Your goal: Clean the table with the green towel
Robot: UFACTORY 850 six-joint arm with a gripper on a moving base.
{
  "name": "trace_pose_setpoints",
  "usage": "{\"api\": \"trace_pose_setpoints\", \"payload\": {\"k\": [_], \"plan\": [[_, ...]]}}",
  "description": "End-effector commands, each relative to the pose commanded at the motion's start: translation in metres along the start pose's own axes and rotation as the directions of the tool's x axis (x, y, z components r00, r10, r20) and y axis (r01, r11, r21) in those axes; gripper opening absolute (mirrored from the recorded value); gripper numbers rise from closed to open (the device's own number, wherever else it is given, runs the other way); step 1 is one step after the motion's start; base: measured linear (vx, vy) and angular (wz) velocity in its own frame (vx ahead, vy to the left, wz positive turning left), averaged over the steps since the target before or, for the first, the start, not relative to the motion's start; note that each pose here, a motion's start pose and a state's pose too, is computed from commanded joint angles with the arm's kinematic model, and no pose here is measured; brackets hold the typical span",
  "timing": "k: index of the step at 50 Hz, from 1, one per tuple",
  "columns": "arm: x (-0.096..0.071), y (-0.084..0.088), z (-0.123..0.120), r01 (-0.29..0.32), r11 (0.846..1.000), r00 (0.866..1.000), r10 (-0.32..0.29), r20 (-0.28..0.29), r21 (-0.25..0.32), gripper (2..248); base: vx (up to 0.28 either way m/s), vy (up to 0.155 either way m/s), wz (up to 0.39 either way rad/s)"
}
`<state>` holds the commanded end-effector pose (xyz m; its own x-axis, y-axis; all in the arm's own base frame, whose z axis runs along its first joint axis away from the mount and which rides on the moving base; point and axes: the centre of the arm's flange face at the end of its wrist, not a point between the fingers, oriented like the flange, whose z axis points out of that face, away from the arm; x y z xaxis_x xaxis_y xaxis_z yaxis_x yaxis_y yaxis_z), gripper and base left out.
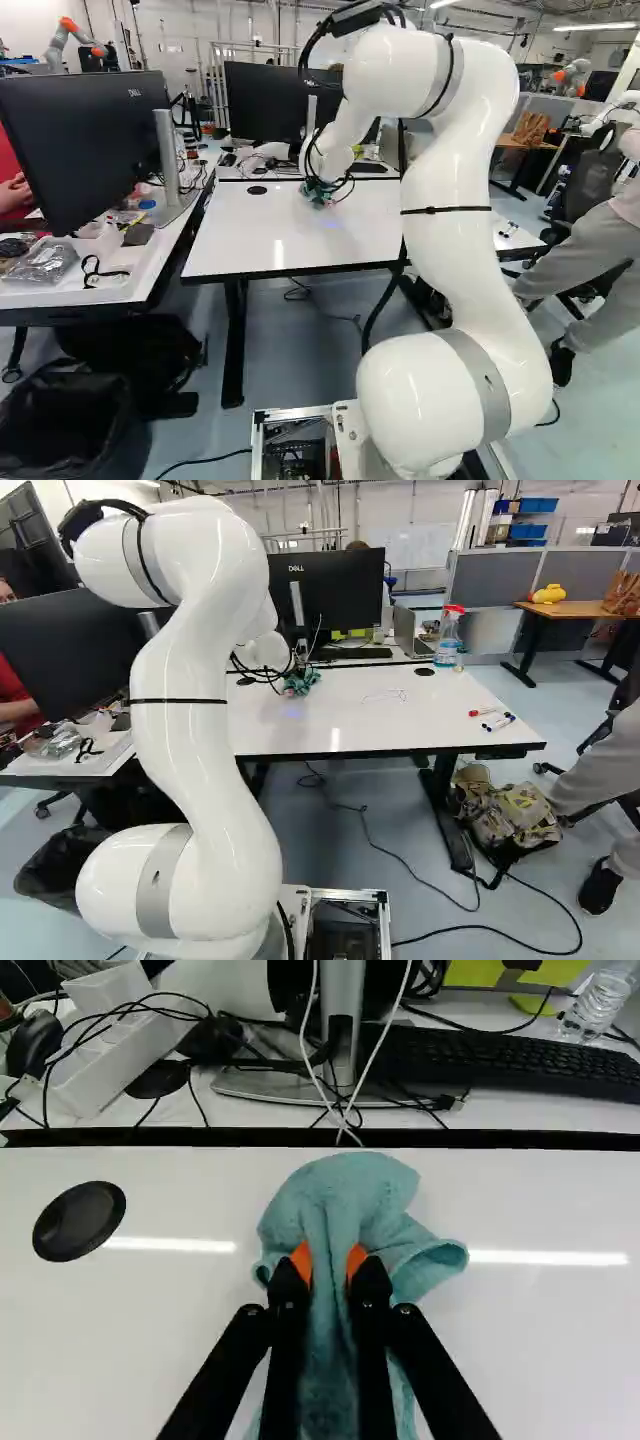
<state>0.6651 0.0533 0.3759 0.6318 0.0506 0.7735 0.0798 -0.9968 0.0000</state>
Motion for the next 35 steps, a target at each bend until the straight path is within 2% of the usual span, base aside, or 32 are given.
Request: {"api": "trace_pose_setpoints", "payload": {"k": [18,35], "plan": [[-0.001,-0.025,-0.001,0.024,0.999,1.0,-0.024,0.0,0.03,55,0.0,0.0,0.0],[-0.016,-0.028,-0.026,0.028,0.999,0.999,-0.028,0.024,0.034,55,0.0,0.0,0.0]]}}
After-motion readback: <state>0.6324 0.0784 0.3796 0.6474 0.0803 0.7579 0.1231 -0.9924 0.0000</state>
